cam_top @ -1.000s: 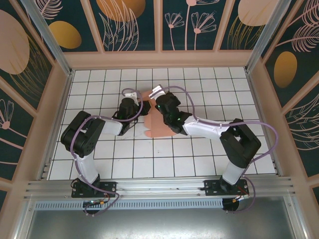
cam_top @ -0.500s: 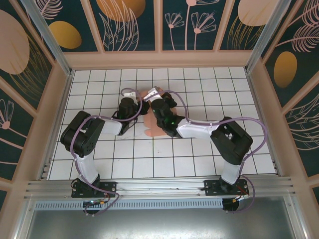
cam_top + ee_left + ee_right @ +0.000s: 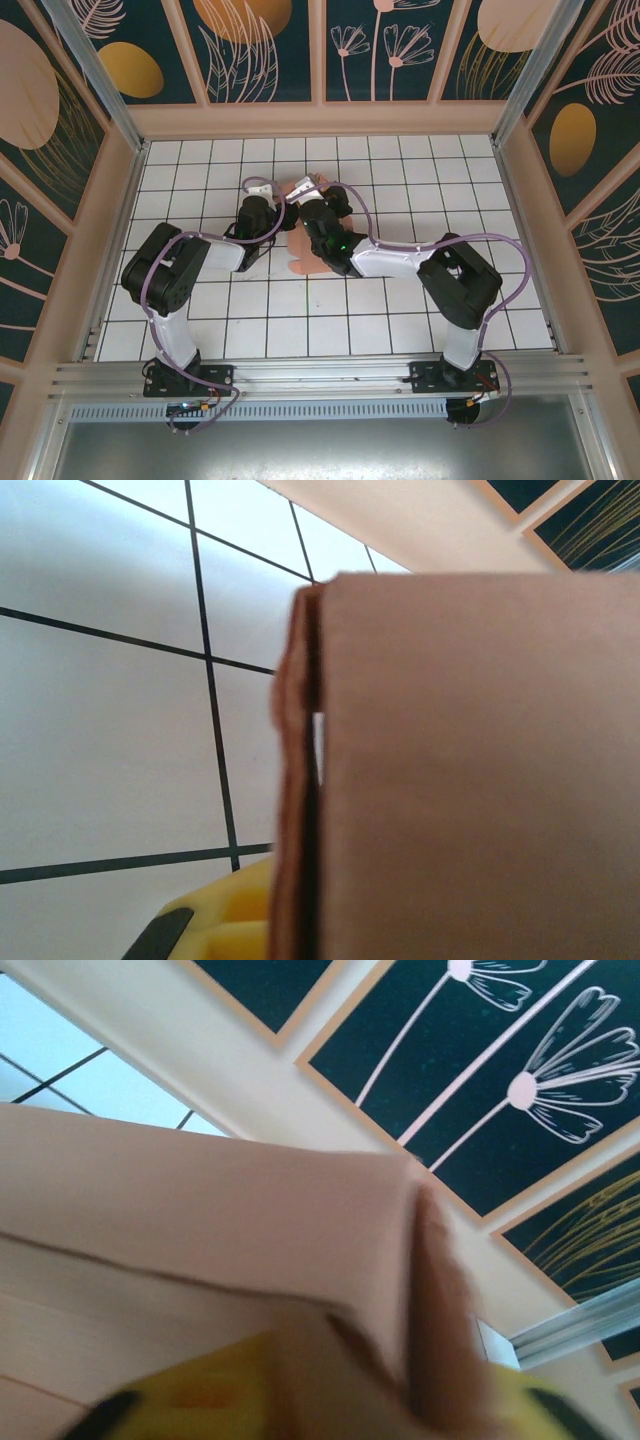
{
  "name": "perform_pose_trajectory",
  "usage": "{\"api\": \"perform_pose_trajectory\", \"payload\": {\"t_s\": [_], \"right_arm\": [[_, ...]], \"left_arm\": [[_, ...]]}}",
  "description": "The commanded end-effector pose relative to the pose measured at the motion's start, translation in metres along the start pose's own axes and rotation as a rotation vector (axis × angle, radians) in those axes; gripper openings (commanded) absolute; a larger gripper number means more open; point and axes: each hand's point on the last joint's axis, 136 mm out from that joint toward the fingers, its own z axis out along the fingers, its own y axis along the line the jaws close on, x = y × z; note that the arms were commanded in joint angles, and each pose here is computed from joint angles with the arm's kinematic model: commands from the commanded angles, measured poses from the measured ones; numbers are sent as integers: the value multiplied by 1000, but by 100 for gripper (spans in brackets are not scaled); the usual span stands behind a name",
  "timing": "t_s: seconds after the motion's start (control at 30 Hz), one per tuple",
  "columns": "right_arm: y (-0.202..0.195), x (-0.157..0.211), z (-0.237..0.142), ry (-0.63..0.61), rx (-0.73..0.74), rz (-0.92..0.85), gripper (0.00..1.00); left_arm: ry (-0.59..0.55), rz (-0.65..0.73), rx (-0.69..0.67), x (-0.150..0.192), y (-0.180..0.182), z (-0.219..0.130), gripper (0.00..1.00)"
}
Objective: Fold the paper box
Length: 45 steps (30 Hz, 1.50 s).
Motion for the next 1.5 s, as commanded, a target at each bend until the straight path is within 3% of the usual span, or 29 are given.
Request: {"api": "perform_pose_trajectory", "payload": {"t_s": [0.0,0.1,0.23,0.57,0.73,0.97,1.23,1.47], "right_arm": [[2,-21,-11,-47,-99,110,55],[-3,-30,-18,-76,-142,165,68],[-13,-45,-31,-118,-212,245,76],[-41,-67,-59,-185,-447,439,79],[-38,-57,-69,-186,-605,422,67],[-58,-24,-49,-111,-659,437,57],[-25,-13,-43,-51,-777,374,47],[-10,-10,-38,-24,-764,321,36]], "left_arm": [[-17,20,82,-9,-24,1,0],[-18,13,73,-9,-23,1,0],[-20,-5,54,-10,-20,2,0],[-15,-29,37,-11,-15,3,0],[-7,-28,43,-9,-16,3,0],[-3,-23,60,-9,-19,3,0],[6,-25,60,-7,-18,5,0],[11,-20,54,-5,-16,6,0]]}}
